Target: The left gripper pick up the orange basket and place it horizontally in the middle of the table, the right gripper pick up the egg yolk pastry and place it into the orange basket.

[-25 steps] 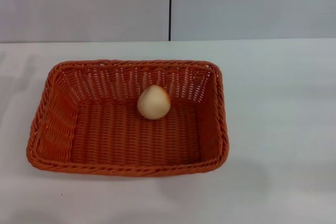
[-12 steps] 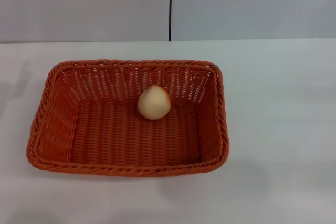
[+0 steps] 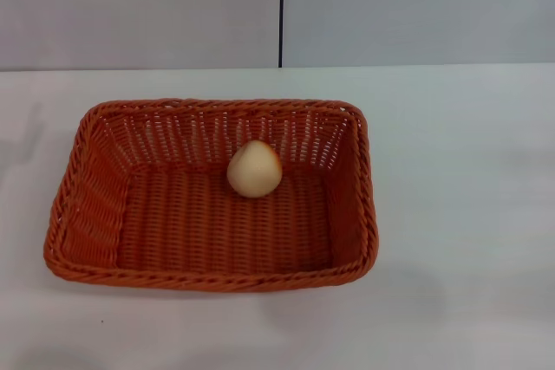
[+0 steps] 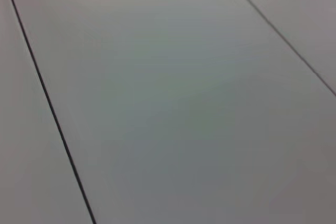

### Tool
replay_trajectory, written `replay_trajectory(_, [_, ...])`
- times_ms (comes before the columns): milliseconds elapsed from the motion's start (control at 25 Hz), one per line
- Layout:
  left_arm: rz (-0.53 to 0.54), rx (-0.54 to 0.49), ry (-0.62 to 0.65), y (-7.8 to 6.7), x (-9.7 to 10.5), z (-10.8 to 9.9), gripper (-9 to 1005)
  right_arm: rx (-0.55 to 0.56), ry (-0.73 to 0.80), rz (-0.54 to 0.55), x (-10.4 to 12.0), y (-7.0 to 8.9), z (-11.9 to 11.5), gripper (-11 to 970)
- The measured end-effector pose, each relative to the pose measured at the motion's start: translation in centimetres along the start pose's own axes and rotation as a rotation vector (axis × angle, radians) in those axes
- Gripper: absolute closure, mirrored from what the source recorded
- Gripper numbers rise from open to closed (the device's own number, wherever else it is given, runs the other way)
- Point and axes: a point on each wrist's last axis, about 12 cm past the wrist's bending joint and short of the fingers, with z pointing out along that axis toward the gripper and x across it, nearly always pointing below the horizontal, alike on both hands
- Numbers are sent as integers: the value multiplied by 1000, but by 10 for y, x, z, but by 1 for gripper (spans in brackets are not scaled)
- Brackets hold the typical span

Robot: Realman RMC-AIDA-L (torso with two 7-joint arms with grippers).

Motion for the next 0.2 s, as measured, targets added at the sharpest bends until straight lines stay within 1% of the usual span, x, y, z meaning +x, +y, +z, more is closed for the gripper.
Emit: replay_trajectory(200, [2, -3, 0, 1, 0, 0, 197, -25, 2, 32, 4, 9, -6, 191])
